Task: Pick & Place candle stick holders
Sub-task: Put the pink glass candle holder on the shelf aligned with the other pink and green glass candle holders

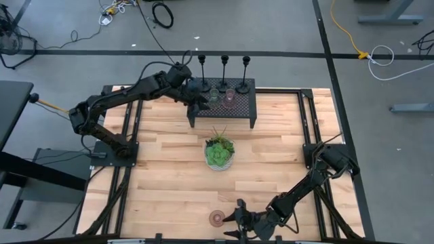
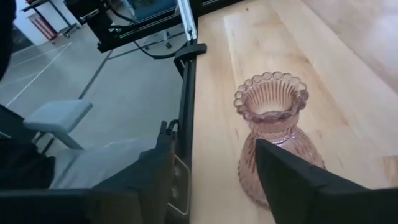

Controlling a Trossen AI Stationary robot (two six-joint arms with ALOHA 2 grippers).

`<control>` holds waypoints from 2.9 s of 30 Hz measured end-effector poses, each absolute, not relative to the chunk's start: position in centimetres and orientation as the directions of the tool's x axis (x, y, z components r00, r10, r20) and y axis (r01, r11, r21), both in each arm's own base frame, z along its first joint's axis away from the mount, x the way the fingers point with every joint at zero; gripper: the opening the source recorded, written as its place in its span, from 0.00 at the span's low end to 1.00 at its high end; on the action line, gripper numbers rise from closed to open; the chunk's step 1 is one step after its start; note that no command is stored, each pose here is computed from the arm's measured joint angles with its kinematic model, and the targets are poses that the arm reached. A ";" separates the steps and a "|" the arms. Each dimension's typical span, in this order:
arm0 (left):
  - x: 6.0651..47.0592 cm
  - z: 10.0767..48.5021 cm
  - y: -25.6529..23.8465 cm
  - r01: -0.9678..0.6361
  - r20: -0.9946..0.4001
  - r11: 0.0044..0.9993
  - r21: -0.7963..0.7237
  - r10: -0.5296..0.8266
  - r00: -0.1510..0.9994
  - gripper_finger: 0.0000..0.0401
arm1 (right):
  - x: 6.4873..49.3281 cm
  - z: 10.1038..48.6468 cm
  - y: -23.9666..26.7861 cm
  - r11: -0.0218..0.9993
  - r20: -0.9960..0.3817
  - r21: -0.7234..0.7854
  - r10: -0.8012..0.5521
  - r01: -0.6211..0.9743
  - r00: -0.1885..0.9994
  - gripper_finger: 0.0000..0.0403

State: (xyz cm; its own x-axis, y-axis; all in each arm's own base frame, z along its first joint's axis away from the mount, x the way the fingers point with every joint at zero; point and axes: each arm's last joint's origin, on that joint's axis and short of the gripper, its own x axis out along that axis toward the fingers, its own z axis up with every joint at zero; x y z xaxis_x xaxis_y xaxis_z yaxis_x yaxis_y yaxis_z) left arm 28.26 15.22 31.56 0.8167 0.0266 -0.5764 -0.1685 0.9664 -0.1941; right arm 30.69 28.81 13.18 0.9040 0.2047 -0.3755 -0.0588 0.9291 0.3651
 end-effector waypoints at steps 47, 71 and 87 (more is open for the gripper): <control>28.3 31.6 15.2 -0.168 -0.577 0.966 -0.195 0.026 0.817 0.42 | 34.9 11.7 26.9 0.947 -0.363 0.316 0.166 -0.047 0.917 0.56; 28.3 31.5 15.2 -0.168 -0.579 0.966 -0.197 0.024 0.815 0.42 | 34.3 15.1 25.9 0.961 -0.402 0.277 0.129 -0.014 0.907 0.30; 28.1 31.3 15.1 -0.172 -0.598 0.963 -0.205 0.016 0.801 0.42 | 28.8 28.4 20.5 0.987 -0.380 0.111 -0.063 0.113 0.923 0.30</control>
State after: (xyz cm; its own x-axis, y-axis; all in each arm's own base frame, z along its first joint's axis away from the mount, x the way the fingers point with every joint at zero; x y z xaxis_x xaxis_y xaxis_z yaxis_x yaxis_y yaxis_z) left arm 28.13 15.08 31.33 0.8011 0.0156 -0.5983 -0.1720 0.9635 -0.2053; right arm 28.84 20.46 28.36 0.9227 -0.0627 -0.3804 0.1128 0.9874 0.1108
